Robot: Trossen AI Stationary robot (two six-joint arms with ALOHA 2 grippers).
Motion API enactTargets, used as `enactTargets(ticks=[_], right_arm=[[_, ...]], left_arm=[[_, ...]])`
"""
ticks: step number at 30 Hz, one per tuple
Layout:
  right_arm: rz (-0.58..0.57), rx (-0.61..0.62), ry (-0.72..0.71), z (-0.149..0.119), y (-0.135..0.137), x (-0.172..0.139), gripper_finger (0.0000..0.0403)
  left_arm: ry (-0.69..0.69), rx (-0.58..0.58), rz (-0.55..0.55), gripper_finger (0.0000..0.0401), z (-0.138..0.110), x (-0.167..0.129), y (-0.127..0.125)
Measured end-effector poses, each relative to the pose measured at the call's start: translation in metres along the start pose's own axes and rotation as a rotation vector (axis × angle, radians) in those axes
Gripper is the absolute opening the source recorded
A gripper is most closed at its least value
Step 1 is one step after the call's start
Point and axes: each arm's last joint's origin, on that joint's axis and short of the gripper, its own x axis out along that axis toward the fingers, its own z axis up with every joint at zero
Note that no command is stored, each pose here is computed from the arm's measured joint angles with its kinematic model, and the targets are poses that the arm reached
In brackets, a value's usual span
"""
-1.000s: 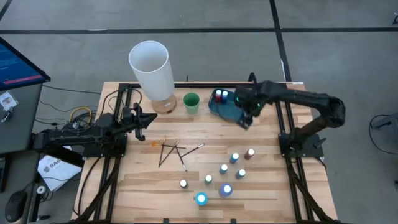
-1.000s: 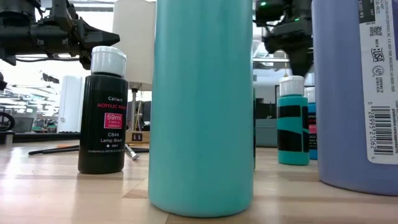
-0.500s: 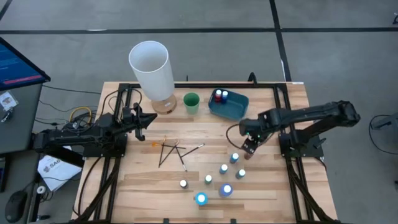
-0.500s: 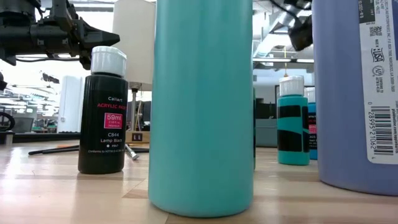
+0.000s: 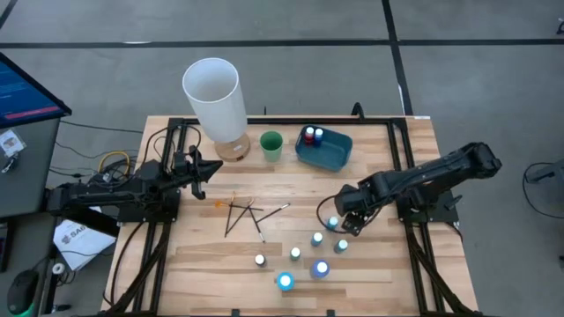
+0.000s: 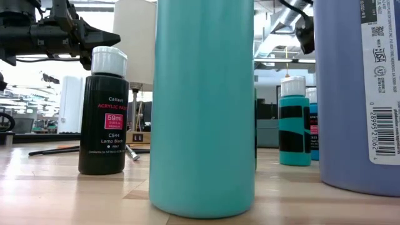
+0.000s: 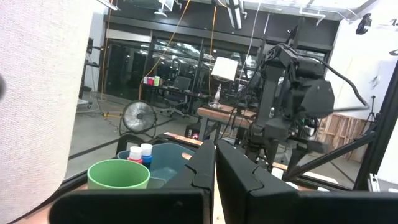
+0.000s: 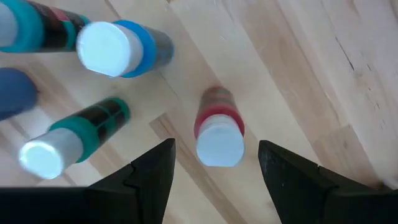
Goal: Pick & Place Paint Supplies
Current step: Put the red paint bottle into the blue bin
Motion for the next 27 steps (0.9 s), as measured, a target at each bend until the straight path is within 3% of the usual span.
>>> enactTargets(ticks=[9, 21, 27], right_arm=[[-0.033, -0.028, 0.031, 0.003, 0.003, 0.010, 0.0217], [-0.053, -0.036, 0.056, -0.001, -0.001, 0.018, 0.0129], [-0.054, -0.039, 0.050, 0.000, -0.001, 0.019, 0.0117]], left_arm=[[0.000, 0.000, 0.000, 0.0002, 0.000, 0.000, 0.000], [0.000, 0.000, 0.000, 0.0002, 0.000, 0.000, 0.000], [0.000, 0.000, 0.000, 0.0002, 0.000, 0.000, 0.000]])
